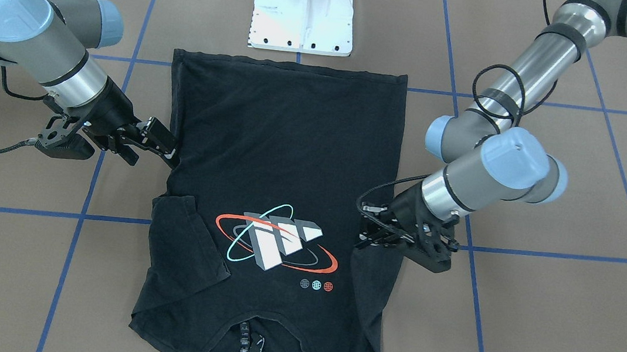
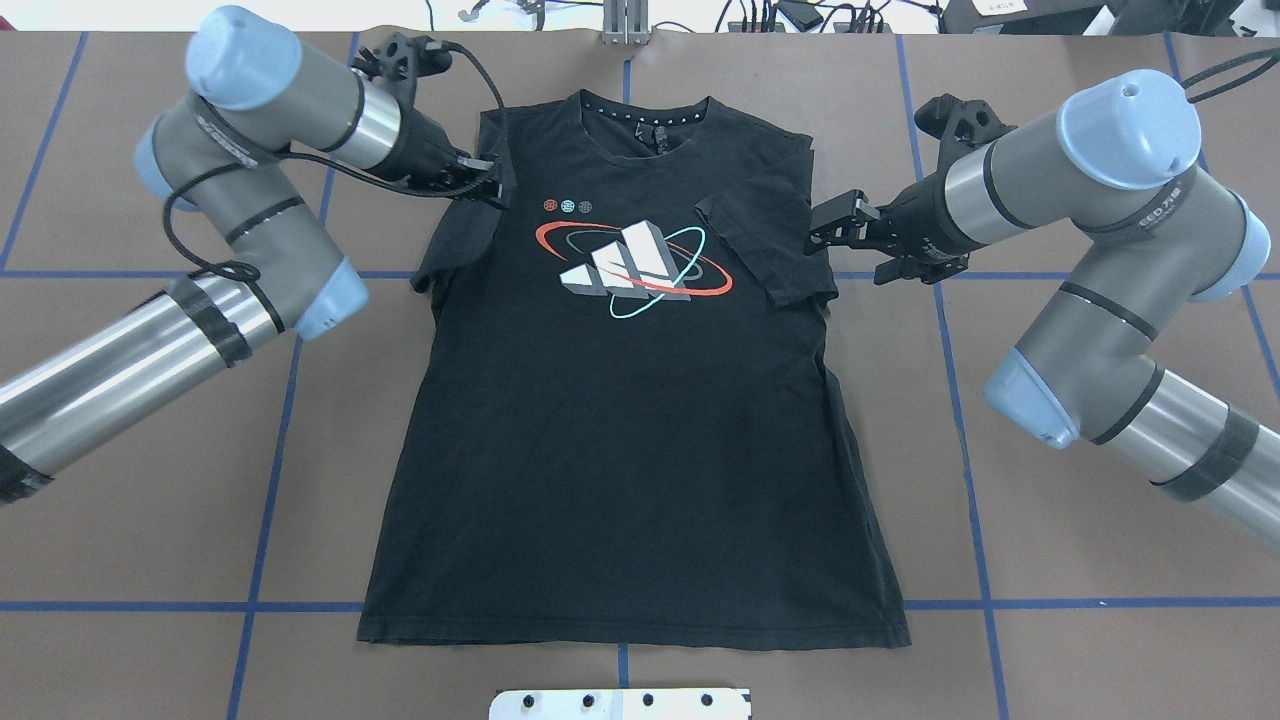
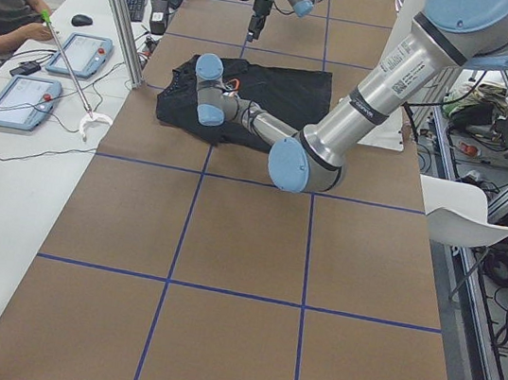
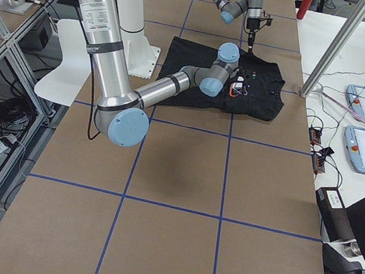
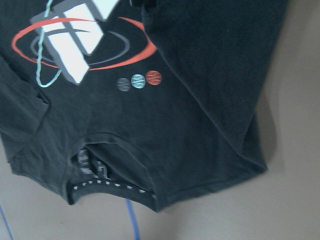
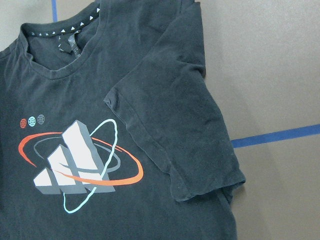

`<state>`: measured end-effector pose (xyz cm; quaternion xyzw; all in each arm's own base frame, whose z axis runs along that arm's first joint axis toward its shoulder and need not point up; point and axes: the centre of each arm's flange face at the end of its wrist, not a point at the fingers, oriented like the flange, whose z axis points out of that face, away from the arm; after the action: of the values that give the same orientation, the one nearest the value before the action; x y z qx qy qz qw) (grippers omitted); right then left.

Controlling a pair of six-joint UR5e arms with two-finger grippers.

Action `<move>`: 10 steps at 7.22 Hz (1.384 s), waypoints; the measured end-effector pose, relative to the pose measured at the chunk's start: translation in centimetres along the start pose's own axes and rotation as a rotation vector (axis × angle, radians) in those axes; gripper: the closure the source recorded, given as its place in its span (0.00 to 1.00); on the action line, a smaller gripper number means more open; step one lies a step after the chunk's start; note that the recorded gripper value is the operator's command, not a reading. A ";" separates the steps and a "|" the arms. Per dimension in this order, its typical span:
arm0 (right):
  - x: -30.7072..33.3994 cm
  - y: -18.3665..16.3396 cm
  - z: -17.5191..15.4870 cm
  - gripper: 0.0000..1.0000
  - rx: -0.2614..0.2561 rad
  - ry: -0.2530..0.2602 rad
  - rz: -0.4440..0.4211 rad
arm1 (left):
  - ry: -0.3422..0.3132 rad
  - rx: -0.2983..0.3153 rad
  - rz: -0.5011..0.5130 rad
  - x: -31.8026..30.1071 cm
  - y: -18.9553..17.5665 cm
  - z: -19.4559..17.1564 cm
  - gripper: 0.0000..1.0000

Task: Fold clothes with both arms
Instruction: 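Grasp the other sleeve with the left gripper and fold it onto the shirt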

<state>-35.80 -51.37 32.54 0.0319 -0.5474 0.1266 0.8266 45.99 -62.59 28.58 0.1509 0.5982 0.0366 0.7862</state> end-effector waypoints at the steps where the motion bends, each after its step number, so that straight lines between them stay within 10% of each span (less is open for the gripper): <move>1: 0.1 0.0 0.1 0.00 0.000 0.002 0.001 | -0.025 0.027 -0.011 0.4 -0.5 1.4 1.00; 5: 0.5 -0.3 0.7 0.00 0.002 0.013 0.005 | -0.081 0.091 -0.025 1.0 -2.6 3.5 1.00; 6: 0.6 -0.3 0.9 0.00 0.001 0.016 0.007 | -0.088 0.101 -0.028 1.5 -3.2 3.8 0.80; 7: 0.8 -0.4 1.0 0.00 0.000 0.019 0.009 | -0.090 0.107 -0.031 1.9 -3.5 3.9 0.01; 10: 1.3 -0.6 1.3 0.00 0.016 0.032 0.026 | -0.067 0.114 -0.028 3.6 -3.7 3.2 0.01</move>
<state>-36.36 -52.00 34.27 0.0291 -0.5337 0.1423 0.8331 49.60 -65.81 24.94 0.1881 0.5747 -0.0133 0.7963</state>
